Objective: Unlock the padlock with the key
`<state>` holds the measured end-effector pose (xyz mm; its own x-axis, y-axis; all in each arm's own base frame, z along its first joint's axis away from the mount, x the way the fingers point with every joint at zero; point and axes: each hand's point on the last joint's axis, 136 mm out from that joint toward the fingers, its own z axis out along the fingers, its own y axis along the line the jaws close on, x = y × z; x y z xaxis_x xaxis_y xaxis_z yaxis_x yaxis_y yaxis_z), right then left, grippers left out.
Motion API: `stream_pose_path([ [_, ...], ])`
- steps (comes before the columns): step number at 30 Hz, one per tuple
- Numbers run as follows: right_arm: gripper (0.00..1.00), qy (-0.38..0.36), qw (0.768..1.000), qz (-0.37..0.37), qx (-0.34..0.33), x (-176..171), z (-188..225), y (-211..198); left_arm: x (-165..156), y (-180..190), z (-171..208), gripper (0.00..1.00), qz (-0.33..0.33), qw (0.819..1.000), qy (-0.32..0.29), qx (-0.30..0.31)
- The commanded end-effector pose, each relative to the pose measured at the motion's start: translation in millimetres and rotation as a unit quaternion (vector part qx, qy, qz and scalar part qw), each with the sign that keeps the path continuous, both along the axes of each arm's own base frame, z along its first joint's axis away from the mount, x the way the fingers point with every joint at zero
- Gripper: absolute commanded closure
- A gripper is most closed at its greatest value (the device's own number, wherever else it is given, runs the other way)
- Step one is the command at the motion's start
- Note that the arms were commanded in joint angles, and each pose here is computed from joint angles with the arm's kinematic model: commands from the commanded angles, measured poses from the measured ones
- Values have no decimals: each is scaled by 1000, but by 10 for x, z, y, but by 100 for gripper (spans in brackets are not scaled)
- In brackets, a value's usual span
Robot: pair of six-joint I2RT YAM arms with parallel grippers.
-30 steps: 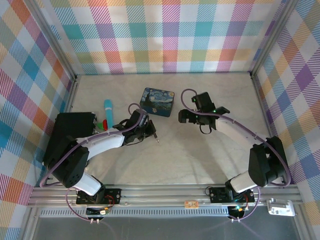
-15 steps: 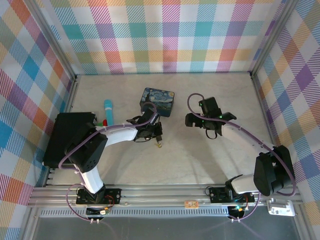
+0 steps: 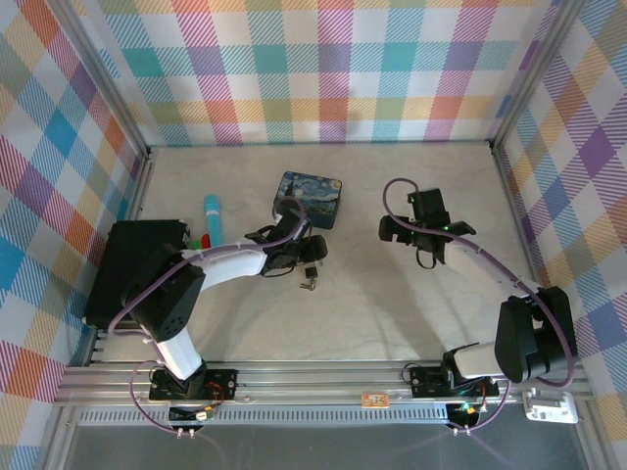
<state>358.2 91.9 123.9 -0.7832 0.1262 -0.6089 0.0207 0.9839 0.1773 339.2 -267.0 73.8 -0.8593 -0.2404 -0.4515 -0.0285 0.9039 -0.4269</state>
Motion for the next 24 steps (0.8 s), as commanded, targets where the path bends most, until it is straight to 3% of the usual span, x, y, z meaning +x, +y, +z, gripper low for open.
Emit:
stream_pose_path([
  [1,1,-21,1000,-7,-18,187,-60,-175,148,126,563,7,-2,997,-78,21],
  [3,1,-34,999,-9,-26,302,-86,-276,210,306,746,0,3,993,-108,45],
  [7,1,-60,997,-12,-48,495,-175,-468,306,821,1051,0,35,982,-157,103],
  [13,1,-101,989,15,-104,700,-293,-589,353,1696,1165,0,117,963,-193,150],
  [19,1,-143,985,49,-88,678,-417,-537,274,2596,1075,0,223,918,-208,254],
  [24,1,-182,981,28,-62,546,-374,-641,171,3011,898,0,278,877,-218,325],
])
